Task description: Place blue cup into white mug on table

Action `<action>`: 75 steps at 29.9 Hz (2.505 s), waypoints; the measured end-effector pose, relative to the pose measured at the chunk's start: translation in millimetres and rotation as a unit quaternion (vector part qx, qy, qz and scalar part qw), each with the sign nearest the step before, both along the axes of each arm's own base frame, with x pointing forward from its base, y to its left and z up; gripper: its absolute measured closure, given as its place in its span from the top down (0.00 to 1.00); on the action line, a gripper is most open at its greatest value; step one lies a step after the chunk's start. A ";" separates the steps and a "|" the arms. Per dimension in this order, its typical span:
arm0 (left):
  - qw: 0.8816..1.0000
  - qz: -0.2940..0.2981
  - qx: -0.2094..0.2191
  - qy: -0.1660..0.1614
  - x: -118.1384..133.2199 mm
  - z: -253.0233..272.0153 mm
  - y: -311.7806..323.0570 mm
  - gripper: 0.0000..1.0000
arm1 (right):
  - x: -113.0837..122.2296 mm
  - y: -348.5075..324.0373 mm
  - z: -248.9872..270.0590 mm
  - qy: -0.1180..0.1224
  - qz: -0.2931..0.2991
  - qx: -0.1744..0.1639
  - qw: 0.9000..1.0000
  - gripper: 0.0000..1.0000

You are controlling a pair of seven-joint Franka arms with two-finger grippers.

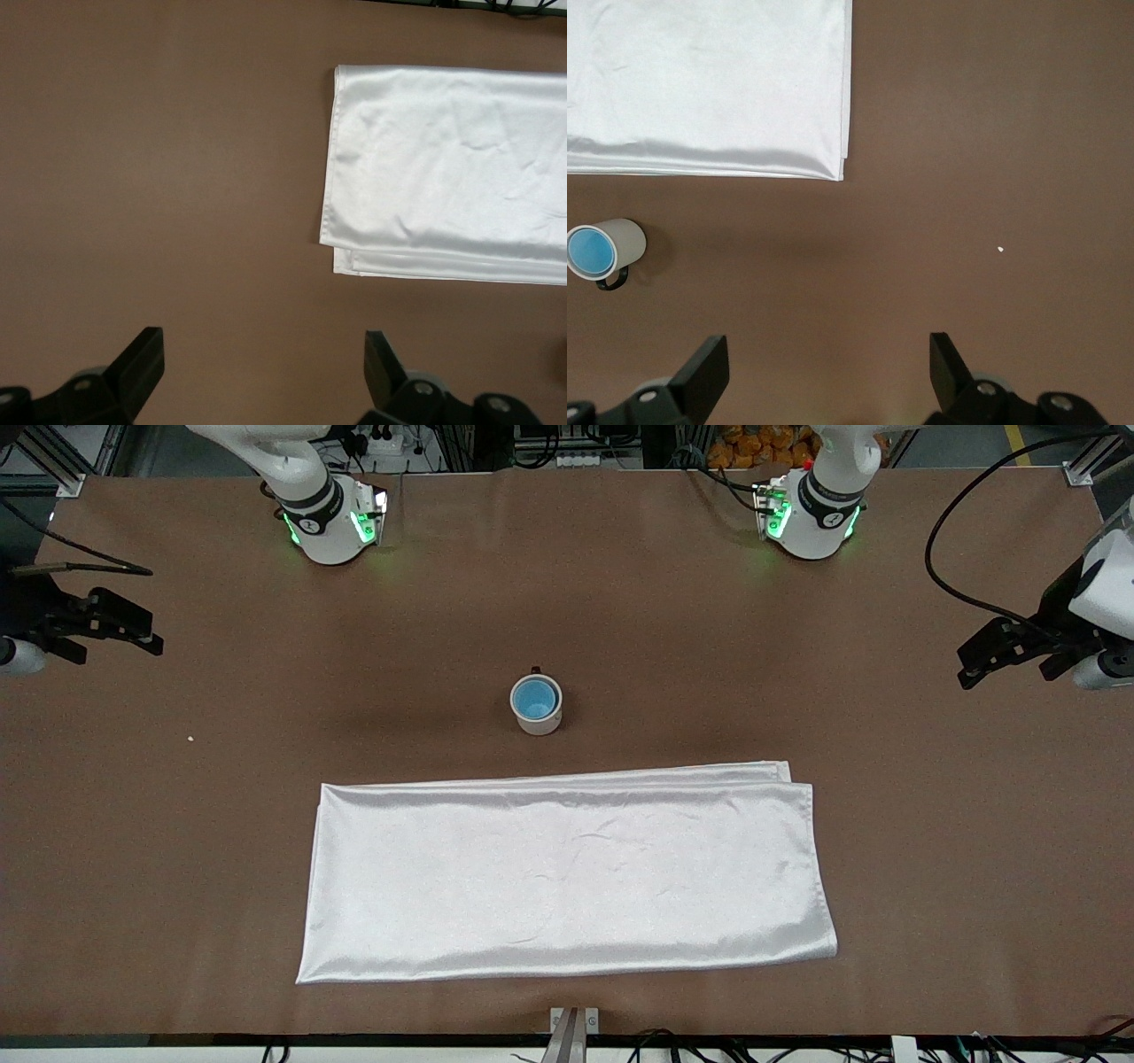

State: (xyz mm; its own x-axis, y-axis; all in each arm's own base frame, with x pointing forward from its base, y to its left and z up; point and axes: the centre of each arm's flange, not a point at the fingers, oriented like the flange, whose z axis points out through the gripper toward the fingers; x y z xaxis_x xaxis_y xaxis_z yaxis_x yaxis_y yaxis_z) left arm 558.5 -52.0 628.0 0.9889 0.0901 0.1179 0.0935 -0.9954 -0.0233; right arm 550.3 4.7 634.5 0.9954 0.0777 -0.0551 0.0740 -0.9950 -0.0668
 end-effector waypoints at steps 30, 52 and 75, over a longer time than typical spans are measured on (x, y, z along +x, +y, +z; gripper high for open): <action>0.999 -0.037 0.006 0.018 -3.7 -7.8 1.0 1.00 | 0.0 0.5 0.4 0.000 0.000 0.000 1.000 1.00; 0.999 -0.039 -0.014 0.031 -6.8 -10.1 -5.6 1.00 | 0.1 -5.1 1.1 -0.002 -0.001 -0.023 1.000 1.00; 0.999 -0.039 -0.014 0.036 -7.9 -11.0 -4.7 1.00 | 1.5 -5.4 2.2 -0.008 -0.001 -0.023 1.000 1.00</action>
State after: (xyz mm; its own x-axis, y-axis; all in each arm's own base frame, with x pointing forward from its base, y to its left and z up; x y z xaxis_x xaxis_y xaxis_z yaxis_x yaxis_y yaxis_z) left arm 550.6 -56.6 617.1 0.9989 0.0156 0.0446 0.0155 -0.9999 0.0012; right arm 551.8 -0.6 636.7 0.9964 0.0729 -0.0426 0.0721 -0.9972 -0.0196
